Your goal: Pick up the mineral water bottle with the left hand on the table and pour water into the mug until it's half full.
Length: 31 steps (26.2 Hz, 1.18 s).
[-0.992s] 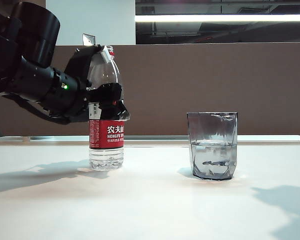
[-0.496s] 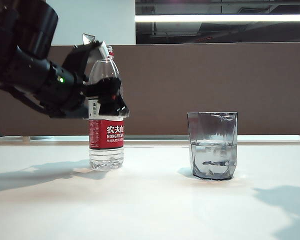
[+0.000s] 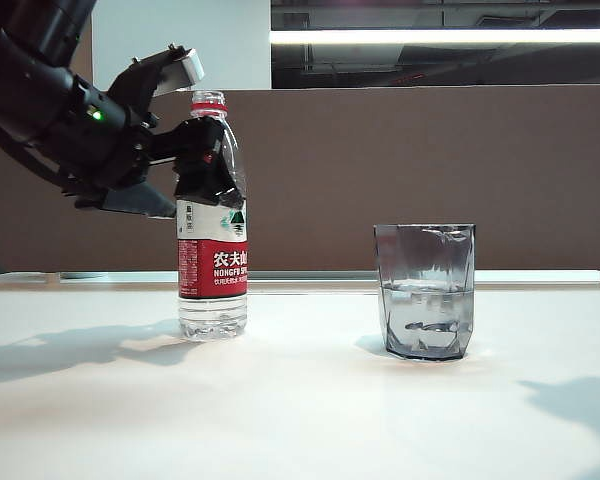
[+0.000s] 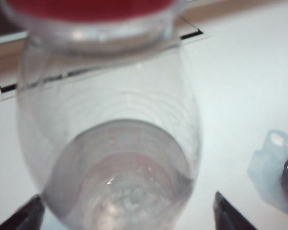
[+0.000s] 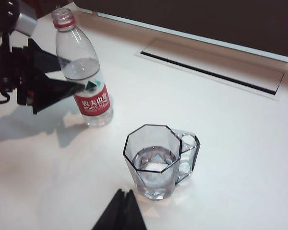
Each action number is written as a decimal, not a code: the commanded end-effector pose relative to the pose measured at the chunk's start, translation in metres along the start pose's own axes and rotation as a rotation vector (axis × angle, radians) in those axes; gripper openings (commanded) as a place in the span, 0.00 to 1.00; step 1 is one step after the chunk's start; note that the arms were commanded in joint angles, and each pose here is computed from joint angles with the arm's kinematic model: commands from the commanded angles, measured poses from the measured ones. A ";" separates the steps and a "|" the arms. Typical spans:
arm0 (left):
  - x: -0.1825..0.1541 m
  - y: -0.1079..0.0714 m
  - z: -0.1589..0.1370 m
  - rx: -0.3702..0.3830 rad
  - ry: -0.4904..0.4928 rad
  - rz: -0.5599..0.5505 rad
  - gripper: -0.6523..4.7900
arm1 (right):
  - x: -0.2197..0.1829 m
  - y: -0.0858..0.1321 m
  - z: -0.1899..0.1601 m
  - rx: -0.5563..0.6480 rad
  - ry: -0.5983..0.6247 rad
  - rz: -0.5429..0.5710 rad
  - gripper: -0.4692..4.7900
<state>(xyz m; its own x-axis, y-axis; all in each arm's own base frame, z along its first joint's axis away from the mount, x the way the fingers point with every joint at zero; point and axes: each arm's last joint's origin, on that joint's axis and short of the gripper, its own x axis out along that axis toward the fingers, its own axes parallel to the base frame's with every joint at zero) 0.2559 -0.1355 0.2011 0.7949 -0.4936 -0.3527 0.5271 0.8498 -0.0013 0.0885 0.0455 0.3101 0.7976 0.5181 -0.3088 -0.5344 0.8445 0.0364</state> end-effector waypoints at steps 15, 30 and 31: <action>-0.054 -0.003 0.024 -0.041 0.027 -0.003 0.62 | -0.025 0.001 -0.016 -0.042 -0.144 -0.093 0.07; -0.089 -0.006 0.021 -0.028 -0.056 -0.004 0.11 | -0.031 -0.001 -0.052 -0.037 -0.198 -0.187 0.07; -0.092 -0.006 0.019 -0.027 -0.073 -0.003 0.11 | -0.032 -0.001 -0.052 -0.037 -0.199 -0.188 0.07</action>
<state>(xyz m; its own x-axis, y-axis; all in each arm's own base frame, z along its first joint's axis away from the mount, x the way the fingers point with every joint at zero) 0.1886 -0.1009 0.2494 0.8035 -0.4993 -0.3241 0.5173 0.8551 -0.0349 0.0502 0.0219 0.2678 0.9178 0.3742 -0.1328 -0.3820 0.9234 -0.0380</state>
